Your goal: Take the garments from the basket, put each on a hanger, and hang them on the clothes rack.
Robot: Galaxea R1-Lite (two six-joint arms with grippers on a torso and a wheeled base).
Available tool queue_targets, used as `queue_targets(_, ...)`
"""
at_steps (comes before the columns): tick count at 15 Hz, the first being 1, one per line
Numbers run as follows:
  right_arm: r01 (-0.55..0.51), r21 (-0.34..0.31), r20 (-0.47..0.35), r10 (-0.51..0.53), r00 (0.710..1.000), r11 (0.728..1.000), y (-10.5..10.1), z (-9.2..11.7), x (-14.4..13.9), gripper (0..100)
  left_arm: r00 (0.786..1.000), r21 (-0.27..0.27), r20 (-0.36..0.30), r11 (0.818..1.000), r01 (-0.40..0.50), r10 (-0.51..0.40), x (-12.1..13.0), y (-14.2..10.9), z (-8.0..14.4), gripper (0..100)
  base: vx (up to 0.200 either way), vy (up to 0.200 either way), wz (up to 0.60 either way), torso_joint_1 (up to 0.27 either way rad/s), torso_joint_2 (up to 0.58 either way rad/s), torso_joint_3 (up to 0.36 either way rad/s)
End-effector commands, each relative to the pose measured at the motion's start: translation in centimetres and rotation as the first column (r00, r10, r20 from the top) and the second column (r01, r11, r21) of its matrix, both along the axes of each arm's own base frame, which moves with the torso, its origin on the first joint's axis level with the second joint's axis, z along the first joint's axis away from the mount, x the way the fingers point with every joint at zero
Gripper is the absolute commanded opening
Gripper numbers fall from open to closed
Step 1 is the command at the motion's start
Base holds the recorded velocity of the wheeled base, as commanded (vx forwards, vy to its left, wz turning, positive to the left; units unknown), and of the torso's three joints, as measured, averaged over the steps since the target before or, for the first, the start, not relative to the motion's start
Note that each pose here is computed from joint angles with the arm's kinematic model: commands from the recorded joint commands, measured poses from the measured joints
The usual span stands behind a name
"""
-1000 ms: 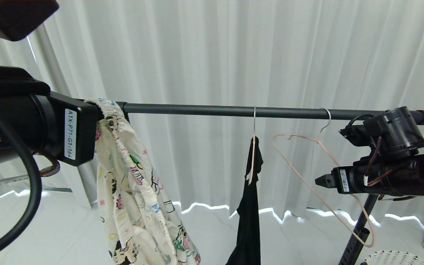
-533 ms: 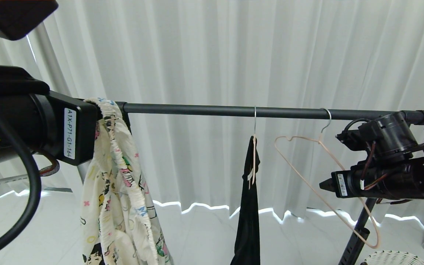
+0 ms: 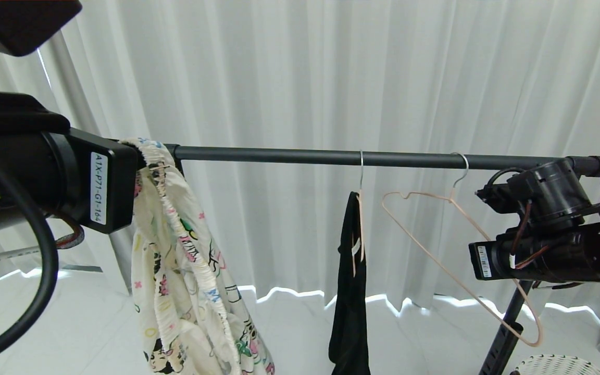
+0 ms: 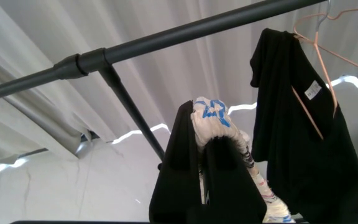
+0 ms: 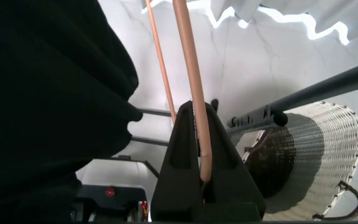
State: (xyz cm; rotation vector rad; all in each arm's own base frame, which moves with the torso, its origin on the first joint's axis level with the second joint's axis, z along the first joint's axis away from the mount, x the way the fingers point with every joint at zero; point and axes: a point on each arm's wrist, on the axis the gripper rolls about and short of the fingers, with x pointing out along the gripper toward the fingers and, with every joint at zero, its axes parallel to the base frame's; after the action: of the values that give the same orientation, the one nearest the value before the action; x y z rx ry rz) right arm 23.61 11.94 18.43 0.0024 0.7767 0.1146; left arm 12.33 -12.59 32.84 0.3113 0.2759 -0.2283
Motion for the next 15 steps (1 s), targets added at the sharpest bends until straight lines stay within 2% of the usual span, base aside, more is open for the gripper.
queue_targets(1, -0.001, 0.013, 0.023, 0.000, 1.000, 1.000, 0.0, 0.4, 0.0, 0, 1.000, 0.001, -0.001, 1.000, -0.001, 0.001, 0.0, 0.0, 0.0, 0, 0.000, 0.000, 0.00, 0.000, 0.00, 0.000)
queue_targets(5, -0.004, 0.038, 0.076, 0.001, 0.997, 0.999, -0.2, 1.5, -0.5, 0, 1.000, 0.003, -0.003, 1.000, -0.001, 0.001, 0.1, -0.1, -0.1, 0, 0.000, 0.000, 0.00, 0.000, 0.00, 0.000)
queue_targets(14, -0.019, 0.056, 0.133, 0.011, 0.991, 0.998, -1.6, 3.0, -3.1, 0, 1.000, 0.022, -0.015, 1.000, 0.000, 0.000, 0.2, -0.3, -0.6, 0, 0.000, 0.000, 0.00, 0.000, 0.00, 0.000)
queue_targets(15, -0.028, 0.047, 0.141, 0.022, 0.990, 0.998, -1.8, 3.1, -3.5, 0, 1.000, 0.026, -0.014, 1.000, 0.002, -0.002, 0.2, -0.3, -0.6, 0, -0.200, 0.000, 0.00, 0.012, 0.00, -0.002)
